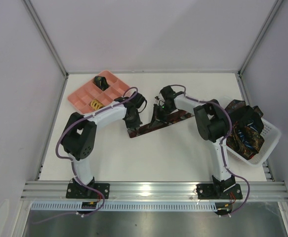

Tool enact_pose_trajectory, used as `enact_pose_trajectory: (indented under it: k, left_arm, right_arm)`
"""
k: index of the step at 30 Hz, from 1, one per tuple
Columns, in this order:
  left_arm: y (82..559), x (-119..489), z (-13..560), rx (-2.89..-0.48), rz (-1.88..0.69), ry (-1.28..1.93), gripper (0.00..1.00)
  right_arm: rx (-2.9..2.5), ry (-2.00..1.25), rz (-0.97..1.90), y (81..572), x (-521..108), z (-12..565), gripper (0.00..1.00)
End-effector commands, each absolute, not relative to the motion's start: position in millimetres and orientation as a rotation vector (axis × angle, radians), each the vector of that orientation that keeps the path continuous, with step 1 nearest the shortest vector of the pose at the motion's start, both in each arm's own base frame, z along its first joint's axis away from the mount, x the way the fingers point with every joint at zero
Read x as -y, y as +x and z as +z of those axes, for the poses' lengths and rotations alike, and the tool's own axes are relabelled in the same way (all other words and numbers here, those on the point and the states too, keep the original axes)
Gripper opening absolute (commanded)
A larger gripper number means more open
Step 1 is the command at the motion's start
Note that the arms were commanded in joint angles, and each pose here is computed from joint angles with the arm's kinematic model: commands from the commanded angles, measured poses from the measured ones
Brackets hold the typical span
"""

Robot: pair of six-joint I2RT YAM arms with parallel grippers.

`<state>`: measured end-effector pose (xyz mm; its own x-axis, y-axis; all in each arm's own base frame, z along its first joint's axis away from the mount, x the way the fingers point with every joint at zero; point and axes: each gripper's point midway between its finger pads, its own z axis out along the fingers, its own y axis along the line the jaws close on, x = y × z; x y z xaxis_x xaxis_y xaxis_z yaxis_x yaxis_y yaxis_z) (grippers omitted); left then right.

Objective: Roll the ties
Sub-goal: Roll the tie

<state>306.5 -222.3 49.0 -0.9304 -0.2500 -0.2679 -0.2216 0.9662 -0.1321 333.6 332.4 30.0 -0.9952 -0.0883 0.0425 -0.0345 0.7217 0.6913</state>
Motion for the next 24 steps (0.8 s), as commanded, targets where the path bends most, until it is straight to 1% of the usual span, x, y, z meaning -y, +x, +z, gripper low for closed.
enact_pose_trajectory:
  k: [1,7,9,12,13,15,16,19,24]
  left_arm:
    - [311.3,230.3,50.8,-2.830,-0.129,-0.287,0.00]
    - [313.8,248.8,45.2,-2.851,-0.216,-0.251,0.00]
    - [314.9,260.8,42.9,-2.856,-0.301,-0.220,0.01]
    - [315.0,271.9,41.2,-2.850,-0.388,-0.193,0.13]
    - [314.1,272.9,43.5,-2.845,-0.405,-0.188,0.20]
    - [314.3,273.8,44.9,-2.827,-0.438,-0.171,0.28]
    - [314.1,272.8,46.3,-2.820,-0.438,-0.165,0.34]
    - [314.1,268.3,53.2,-2.788,-0.433,-0.147,0.38]
    - [313.6,264.9,61.9,-2.763,-0.441,-0.107,0.43]
  right_arm:
    - [2.907,0.090,-1.148,345.2,-309.1,40.0,0.00]
    - [2.871,0.024,-1.175,342.0,-306.0,27.2,0.00]
    - [2.865,0.020,-1.176,341.4,-307.0,25.9,0.00]
    - [2.874,0.025,-1.176,343.7,-306.6,25.8,0.00]
    - [2.873,0.029,-1.179,344.3,-307.0,26.1,0.00]
    - [2.875,0.032,-1.184,345.8,-306.3,27.3,0.00]
    - [2.878,0.037,-1.183,346.0,-306.9,27.8,0.00]
    - [2.888,0.048,-1.170,347.6,-304.5,27.9,0.00]
    - [2.920,0.056,-1.150,352.8,-297.9,33.5,0.00]
